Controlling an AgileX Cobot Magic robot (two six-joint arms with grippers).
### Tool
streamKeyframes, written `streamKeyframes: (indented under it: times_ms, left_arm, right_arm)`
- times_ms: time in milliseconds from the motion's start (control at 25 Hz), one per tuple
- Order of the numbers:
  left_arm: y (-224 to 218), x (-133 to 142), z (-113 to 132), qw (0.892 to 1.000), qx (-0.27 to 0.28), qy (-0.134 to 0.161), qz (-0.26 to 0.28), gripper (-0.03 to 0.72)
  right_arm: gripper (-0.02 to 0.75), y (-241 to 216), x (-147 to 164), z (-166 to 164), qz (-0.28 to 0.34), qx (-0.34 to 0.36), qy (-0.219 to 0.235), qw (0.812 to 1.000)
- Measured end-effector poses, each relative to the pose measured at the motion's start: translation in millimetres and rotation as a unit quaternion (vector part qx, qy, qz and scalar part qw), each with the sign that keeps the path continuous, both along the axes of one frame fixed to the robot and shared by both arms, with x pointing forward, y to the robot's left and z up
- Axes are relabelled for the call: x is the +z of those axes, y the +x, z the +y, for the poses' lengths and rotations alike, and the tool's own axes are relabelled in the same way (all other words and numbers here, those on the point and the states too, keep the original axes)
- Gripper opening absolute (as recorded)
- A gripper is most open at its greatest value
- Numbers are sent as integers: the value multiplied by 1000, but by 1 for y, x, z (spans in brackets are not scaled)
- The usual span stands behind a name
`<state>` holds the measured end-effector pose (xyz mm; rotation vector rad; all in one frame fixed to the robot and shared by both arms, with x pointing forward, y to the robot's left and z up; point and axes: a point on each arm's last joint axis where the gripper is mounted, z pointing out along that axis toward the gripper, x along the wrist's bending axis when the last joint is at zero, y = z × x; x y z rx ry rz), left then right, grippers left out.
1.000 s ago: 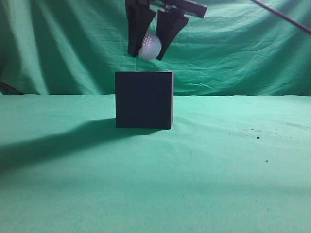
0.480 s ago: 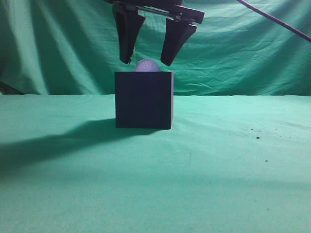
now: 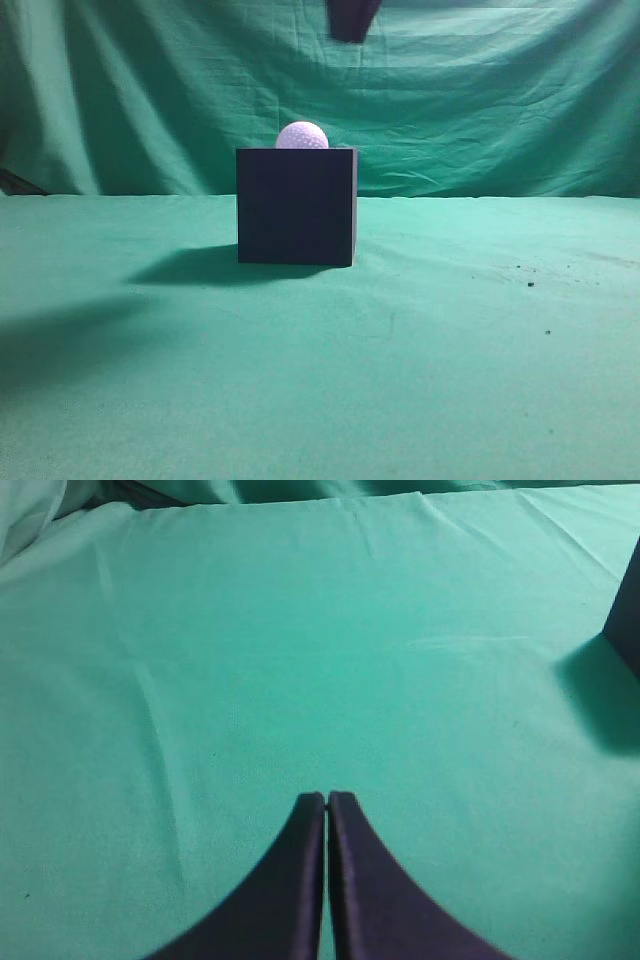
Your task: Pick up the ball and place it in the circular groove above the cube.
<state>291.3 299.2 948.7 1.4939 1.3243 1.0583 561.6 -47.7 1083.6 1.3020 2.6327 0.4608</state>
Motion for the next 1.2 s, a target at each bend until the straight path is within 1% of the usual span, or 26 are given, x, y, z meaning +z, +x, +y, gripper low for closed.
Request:
streamKeyframes:
  times_ms: [40,120,200,320,440,480,600,720,840,1000,1080,1200]
  left_arm:
    - [0,0,0,1000,0,0,0,0]
    - [0,0,0,1000,0,0,0,0]
    - [0,0,0,1000,0,0,0,0]
    - [0,0,0,1000,0,0,0,0]
    - [0,0,0,1000,0,0,0,0]
    - [0,0,0,1000,0,0,0,0]
    - [0,0,0,1000,0,0,0,0]
    - [0,0,0,1000,0,0,0,0]
    - [0,0,0,1000,0,0,0,0]
    - [0,0,0,1000,0,0,0,0]
    - [0,0,0,1000,0,0,0,0]
    - [0,0,0,1000,0,0,0,0]
  right_arm:
    - [0,-3,8,-6,-11,-13,-12,1000]
    - [0,-7,26,-18,-38,-44,-26,998]
    - [0,-15,46,-29,-65,-62,-17,996]
    - [0,-41,73,-49,-84,-80,9,993]
    - [0,-72,87,-71,-86,-87,27,992]
    - [0,-82,86,-78,-80,-87,30,993]
    - [0,-118,90,-101,-78,-87,59,991]
    - [0,-147,88,-118,-99,-81,113,985]
    - [0,-172,78,-132,-116,-76,166,976]
    - [0,-200,63,-149,-136,-73,220,963]
    - [0,-212,58,-156,-137,-73,233,960]
    - [0,-224,54,-168,-143,-71,224,961]
